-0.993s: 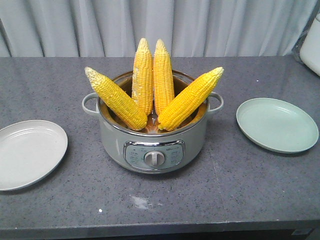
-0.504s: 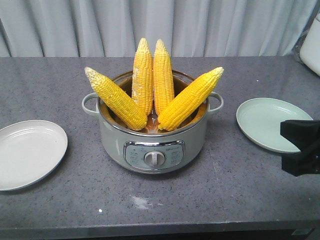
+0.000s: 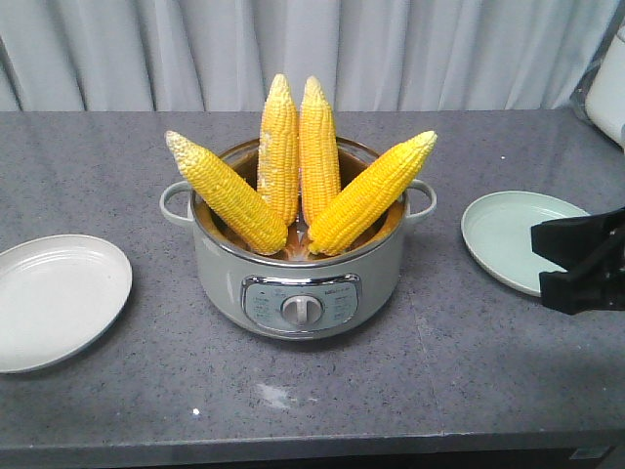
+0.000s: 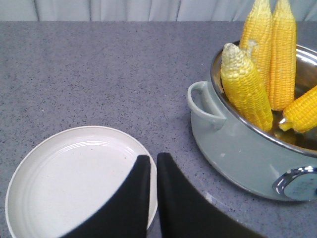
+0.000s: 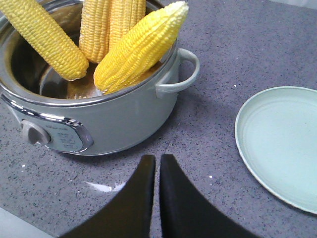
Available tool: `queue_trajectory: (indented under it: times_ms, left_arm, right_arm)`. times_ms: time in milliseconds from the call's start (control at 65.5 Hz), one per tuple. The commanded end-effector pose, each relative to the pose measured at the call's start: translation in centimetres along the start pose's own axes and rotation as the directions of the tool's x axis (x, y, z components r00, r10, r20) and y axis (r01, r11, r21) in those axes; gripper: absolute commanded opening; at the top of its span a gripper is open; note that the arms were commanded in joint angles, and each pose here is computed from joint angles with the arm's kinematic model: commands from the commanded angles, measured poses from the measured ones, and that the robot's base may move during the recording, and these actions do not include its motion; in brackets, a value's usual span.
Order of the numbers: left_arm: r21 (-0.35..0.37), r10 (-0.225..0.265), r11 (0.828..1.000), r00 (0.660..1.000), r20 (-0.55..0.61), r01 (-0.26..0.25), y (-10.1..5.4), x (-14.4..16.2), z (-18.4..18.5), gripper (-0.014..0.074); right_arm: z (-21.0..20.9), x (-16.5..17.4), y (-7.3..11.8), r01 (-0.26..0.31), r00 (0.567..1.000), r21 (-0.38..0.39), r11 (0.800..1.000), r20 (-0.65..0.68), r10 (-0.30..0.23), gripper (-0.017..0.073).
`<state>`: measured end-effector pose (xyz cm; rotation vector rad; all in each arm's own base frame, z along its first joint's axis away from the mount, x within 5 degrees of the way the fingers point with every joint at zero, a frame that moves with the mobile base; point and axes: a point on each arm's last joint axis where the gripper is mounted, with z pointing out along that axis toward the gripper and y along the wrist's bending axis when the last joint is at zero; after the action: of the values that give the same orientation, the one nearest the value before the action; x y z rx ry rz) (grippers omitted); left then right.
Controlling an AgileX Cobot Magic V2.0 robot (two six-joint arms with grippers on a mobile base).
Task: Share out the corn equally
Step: 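Move the right gripper over the pot toward the nearest corn cob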
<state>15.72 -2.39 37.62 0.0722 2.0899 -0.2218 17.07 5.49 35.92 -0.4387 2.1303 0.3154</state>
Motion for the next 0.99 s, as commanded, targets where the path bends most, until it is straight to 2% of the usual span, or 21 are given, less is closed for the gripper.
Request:
queue_trajectory:
  times_ms: [0,137,214,275,351,443,534,687,779,977]
  left_arm:
    - [0.012,0.021,1.0,0.998,0.061,-0.022,-0.3,-1.2,-0.2,0.0139]
    - [0.008,0.089,0.996,0.995,0.046,-0.089,-0.2,-1.2,0.2,0.0408]
    - [0.008,0.095,0.995,0.994,0.045,-0.095,-0.2,-1.2,0.2,0.0541]
    - [0.012,0.092,0.996,0.995,0.039,-0.092,-0.2,-1.1,0.2,0.0612]
    - [0.016,0.096,0.995,0.995,0.023,-0.096,-0.3,-1.0,0.2,0.0659]
    - [0.02,0.113,0.993,0.994,0.007,-0.113,-0.3,-0.8,0.2,0.0659]
    - [0.047,0.104,0.993,0.995,0.0,-0.104,-0.6,-0.7,0.2,0.0643]
    - [0.143,0.192,0.972,0.981,-0.013,-0.188,-2.1,-0.6,0.7,0.0594]
    - [0.169,0.223,0.962,0.974,-0.032,-0.215,-2.4,-0.4,0.9,0.0572]
    - [0.172,0.226,0.961,0.973,-0.038,-0.216,-2.5,-0.3,0.9,0.0543]
  right_arm:
    - [-0.7,-1.3,0.1,0.011,0.997,0.011,1.0,0.077,-0.012,0.0146]
    - [-0.7,-1.2,0.1,0.012,0.997,0.008,1.0,0.07,-0.012,0.0407]
    - [-0.7,-1.2,0.1,0.012,0.997,0.008,1.0,0.07,-0.012,0.0529]
    - [-0.7,-1.2,0.1,0.012,0.997,0.008,1.0,0.07,-0.012,0.0613]
    - [-0.7,-1.2,0.1,0.003,0.998,0.002,1.0,0.07,-0.003,0.0665]
    - [-0.7,-1.3,0.3,-0.038,0.996,-0.024,0.999,0.074,0.04,0.0675]
    - [-0.4,-1.5,0.2,-0.042,0.996,-0.02,0.999,0.08,0.044,0.0664]
    - [0.9,-2.7,-0.1,-0.081,0.996,-0.039,0.996,0.025,0.082,0.0643]
    - [2.0,-3.8,-0.3,-0.095,0.995,-0.049,0.994,0.005,0.095,0.0624]
    - [5.3,-5.4,-1.0,-0.154,0.988,-0.082,0.985,-0.035,0.151,0.0562]
